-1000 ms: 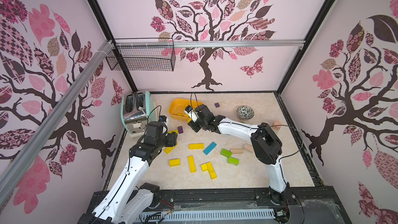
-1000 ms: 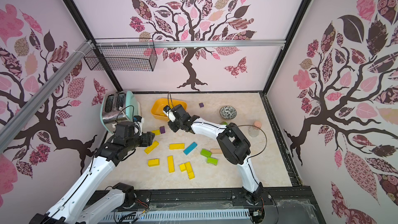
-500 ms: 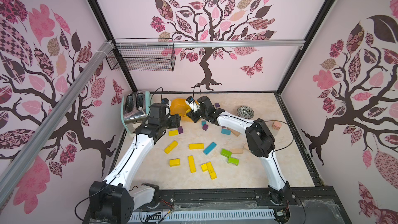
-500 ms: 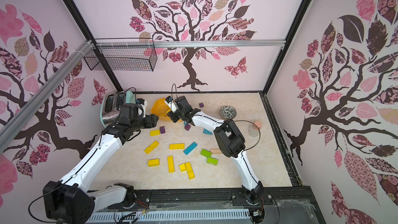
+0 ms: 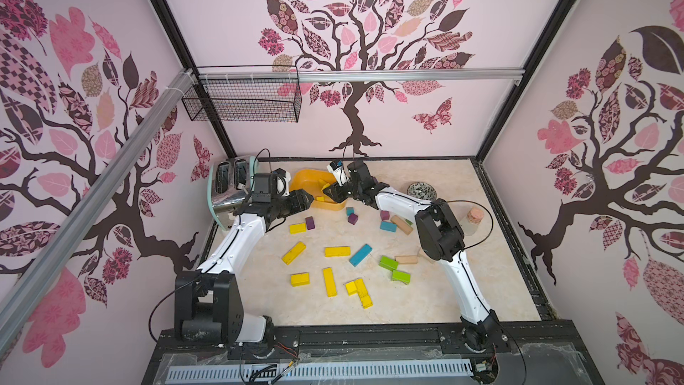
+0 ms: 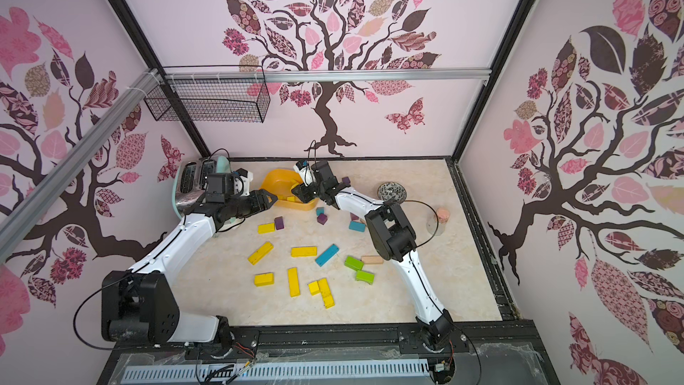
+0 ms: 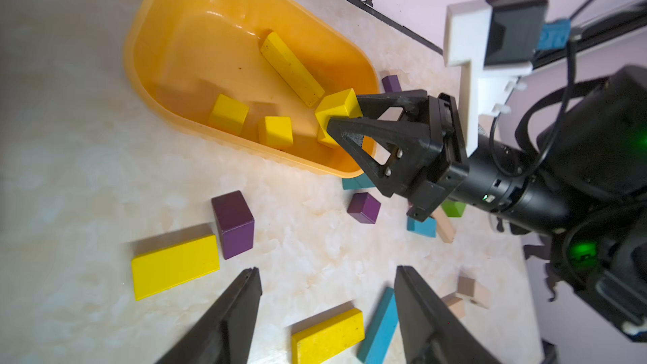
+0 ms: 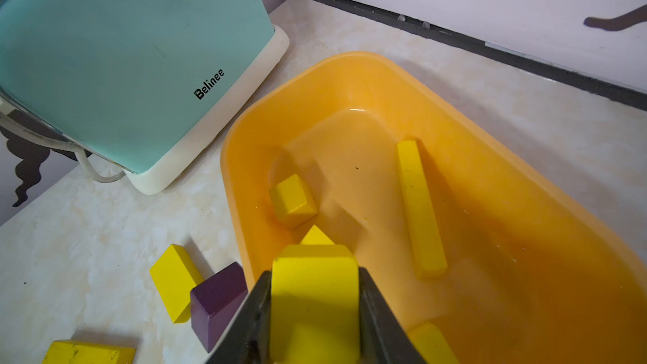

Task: Pick out the yellow building blocks
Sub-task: Place the building block in the storage box.

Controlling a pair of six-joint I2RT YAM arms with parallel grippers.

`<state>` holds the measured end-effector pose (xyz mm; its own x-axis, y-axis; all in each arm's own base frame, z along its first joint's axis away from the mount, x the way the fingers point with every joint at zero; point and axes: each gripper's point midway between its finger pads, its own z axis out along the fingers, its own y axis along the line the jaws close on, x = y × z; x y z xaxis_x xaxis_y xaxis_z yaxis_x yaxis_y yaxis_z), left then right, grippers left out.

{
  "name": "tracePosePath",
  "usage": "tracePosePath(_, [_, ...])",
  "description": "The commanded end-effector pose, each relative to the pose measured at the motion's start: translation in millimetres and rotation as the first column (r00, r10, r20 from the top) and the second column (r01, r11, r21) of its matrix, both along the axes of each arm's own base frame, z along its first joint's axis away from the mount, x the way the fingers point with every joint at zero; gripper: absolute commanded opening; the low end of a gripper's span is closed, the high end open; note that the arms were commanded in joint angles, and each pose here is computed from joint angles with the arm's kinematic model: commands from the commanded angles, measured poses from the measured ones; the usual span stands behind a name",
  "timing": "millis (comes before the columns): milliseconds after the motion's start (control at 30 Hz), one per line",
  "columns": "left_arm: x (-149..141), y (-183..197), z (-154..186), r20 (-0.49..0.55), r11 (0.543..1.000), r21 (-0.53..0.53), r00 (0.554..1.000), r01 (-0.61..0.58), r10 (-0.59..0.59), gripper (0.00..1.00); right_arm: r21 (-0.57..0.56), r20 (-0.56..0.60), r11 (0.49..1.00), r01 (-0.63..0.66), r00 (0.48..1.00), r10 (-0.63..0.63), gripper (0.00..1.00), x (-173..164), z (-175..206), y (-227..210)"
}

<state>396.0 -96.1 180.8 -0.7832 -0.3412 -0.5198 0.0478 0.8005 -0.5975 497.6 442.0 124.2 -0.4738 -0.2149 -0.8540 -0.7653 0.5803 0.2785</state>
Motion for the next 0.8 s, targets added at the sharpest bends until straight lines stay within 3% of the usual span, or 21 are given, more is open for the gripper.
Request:
tracePosePath(0, [4,-2,6,-0.037,0.983,-0.185,0.999,0.002,-0.009,0.64,0.044,0.012,0.999,-0.006,1.000,0.006,0.36,3,12,9])
tracePosePath(100, [4,9,4,-0.041,0.976,-0.214,0.999,-0.041,0.033,0.64,0.049,0.006,0.999,0.000,1.000,-0.001,0.44,4,12,10])
tracePosePath(267, [0,14,1,-0.045,0.983,-0.175,0.998,-0.054,0.047,0.65,0.058,0.008,0.998,0.018,1.000,-0.018,0.49,8,13,10])
tracePosePath(767, [-2,19,1,-0.044,0.986,-0.147,0.996,-0.081,0.075,0.65,0.087,-0.007,0.996,-0.016,1.000,0.017,0.48,-2,28,13])
